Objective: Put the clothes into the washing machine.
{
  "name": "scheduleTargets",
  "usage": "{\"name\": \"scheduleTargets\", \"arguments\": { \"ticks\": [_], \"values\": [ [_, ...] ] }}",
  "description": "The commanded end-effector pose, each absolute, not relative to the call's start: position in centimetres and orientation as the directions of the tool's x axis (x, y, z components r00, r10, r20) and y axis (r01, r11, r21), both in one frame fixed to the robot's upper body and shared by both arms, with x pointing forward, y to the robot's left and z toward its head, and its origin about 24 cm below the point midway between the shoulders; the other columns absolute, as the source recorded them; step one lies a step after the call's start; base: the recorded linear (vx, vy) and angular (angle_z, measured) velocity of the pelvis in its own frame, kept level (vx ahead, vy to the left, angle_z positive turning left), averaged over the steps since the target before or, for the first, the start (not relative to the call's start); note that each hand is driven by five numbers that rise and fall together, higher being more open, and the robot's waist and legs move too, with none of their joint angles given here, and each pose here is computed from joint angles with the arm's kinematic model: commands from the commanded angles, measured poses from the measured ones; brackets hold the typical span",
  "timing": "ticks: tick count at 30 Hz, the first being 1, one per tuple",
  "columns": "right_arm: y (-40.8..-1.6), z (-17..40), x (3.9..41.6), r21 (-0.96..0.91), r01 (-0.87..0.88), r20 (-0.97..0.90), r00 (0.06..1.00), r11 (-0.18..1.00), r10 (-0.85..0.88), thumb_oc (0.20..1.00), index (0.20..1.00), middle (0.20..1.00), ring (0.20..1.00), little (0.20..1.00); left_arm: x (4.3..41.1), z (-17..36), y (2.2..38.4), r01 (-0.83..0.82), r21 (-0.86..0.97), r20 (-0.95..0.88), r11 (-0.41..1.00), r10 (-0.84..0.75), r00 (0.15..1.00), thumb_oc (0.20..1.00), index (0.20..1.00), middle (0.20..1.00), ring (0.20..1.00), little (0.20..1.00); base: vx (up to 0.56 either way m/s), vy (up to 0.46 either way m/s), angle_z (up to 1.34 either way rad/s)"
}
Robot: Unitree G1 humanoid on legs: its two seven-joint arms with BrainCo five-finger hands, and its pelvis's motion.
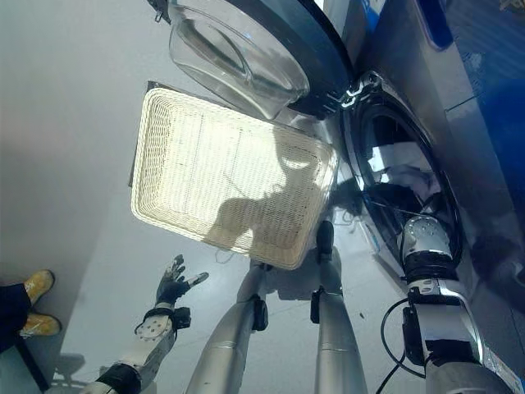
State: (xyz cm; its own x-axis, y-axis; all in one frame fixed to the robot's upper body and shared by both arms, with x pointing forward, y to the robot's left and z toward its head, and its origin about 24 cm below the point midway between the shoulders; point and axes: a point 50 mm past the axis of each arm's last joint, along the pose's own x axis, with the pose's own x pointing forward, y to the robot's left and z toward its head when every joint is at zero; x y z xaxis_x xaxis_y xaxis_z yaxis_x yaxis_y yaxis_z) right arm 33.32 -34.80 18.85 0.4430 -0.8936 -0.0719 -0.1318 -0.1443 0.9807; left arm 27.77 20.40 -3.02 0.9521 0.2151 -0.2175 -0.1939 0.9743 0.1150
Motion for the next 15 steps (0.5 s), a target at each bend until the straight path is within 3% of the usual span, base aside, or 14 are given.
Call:
{"name": "scheduleTargets", "arguments": {
  "ticks": [1,4,5,6,7,8,10,11,13,14,15],
  "values": [
    [-41.6,24.4,26.3,0.945,-0.306,-0.101,0.068,-0.117,-0.993,0.2,0.2,0.2,0.2,0.2,26.4,-4.1,21.6,-0.24,0.117,-0.262,0.964,0.263,0.928,1.0,1.0,1.0,1.0,1.0,0.03,-0.019,0.0],
    [-43.0,23.0,24.8,0.892,-0.304,-0.35,0.005,-0.335,-0.937,0.2,0.2,0.2,0.2,0.2,26.6,-3.6,22.2,-0.235,0.116,-0.255,0.965,0.258,0.932,1.0,1.0,1.0,1.0,1.0,0.02,-0.029,-0.01],
    [-43.1,22.4,24.9,0.884,-0.272,-0.391,0.02,-0.381,-0.92,0.564,0.564,0.564,0.564,0.564,26.8,-3.4,22.2,-0.231,0.114,-0.251,0.966,0.253,0.934,1.0,1.0,1.0,1.0,1.0,0.04,-0.049,0.01],
    [-43.1,22.1,25.3,0.886,-0.247,-0.394,0.046,-0.393,-0.918,1.0,1.0,1.0,1.0,1.0,26.8,-3.3,22.2,-0.23,0.114,-0.25,0.967,0.251,0.935,1.0,1.0,1.0,1.0,1.0,0.0,0.0,0.0],
    [-43.2,22.0,25.4,0.886,-0.238,-0.397,0.055,-0.398,-0.916,1.0,1.0,1.0,1.0,1.0,26.8,-3.3,22.2,-0.229,0.114,-0.25,0.967,0.251,0.935,1.0,1.0,1.0,1.0,1.0,0.0,0.0,0.0],
    [-43.0,21.1,27.3,0.899,-0.115,-0.392,0.22,-0.423,-0.893,1.0,1.0,1.0,1.0,1.0,27.0,-3.1,22.3,-0.226,0.112,-0.249,0.968,0.247,0.936,1.0,1.0,1.0,1.0,1.0,0.0,0.0,0.0],
    [-42.7,21.0,28.0,0.904,-0.075,-0.386,0.275,-0.42,-0.88,1.0,1.0,1.0,1.0,1.0,27.0,-3.1,22.3,-0.224,0.11,-0.248,0.968,0.246,0.937,1.0,1.0,1.0,1.0,1.0,0.0,0.0,0.0],
    [-41.1,20.1,30.9,0.925,0.078,-0.358,0.503,-0.371,-0.786,1.0,1.0,1.0,1.0,1.0,27.2,-2.9,22.2,-0.219,0.112,-0.246,0.969,0.241,0.939,1.0,1.0,1.0,1.0,1.0,0.05,-0.013,0.01],
    [-38.7,19.4,33.6,0.951,0.172,-0.301,0.692,-0.256,-0.656,1.0,1.0,1.0,1.0,1.0,27.4,-2.8,22.2,-0.213,0.115,-0.243,0.97,0.236,0.941,1.0,1.0,1.0,1.0,1.0,0.02,-0.025,0.01],
    [-36.2,18.4,35.5,0.976,0.193,-0.216,0.842,-0.098,-0.495,1.0,1.0,1.0,1.0,1.0,27.5,-2.8,22.2,-0.214,0.123,-0.241,0.969,0.239,0.941,1.0,1.0,1.0,1.0,1.0,0.0,-0.04,0.0],
    [-35.2,17.9,35.9,0.979,0.2,-0.2,0.882,-0.045,-0.426,1.0,1.0,1.0,1.0,1.0,27.5,-2.8,22.4,-0.214,0.126,-0.244,0.969,0.239,0.94,1.0,1.0,1.0,1.0,1.0,0.01,-0.044,-0.02]
  ]
}}
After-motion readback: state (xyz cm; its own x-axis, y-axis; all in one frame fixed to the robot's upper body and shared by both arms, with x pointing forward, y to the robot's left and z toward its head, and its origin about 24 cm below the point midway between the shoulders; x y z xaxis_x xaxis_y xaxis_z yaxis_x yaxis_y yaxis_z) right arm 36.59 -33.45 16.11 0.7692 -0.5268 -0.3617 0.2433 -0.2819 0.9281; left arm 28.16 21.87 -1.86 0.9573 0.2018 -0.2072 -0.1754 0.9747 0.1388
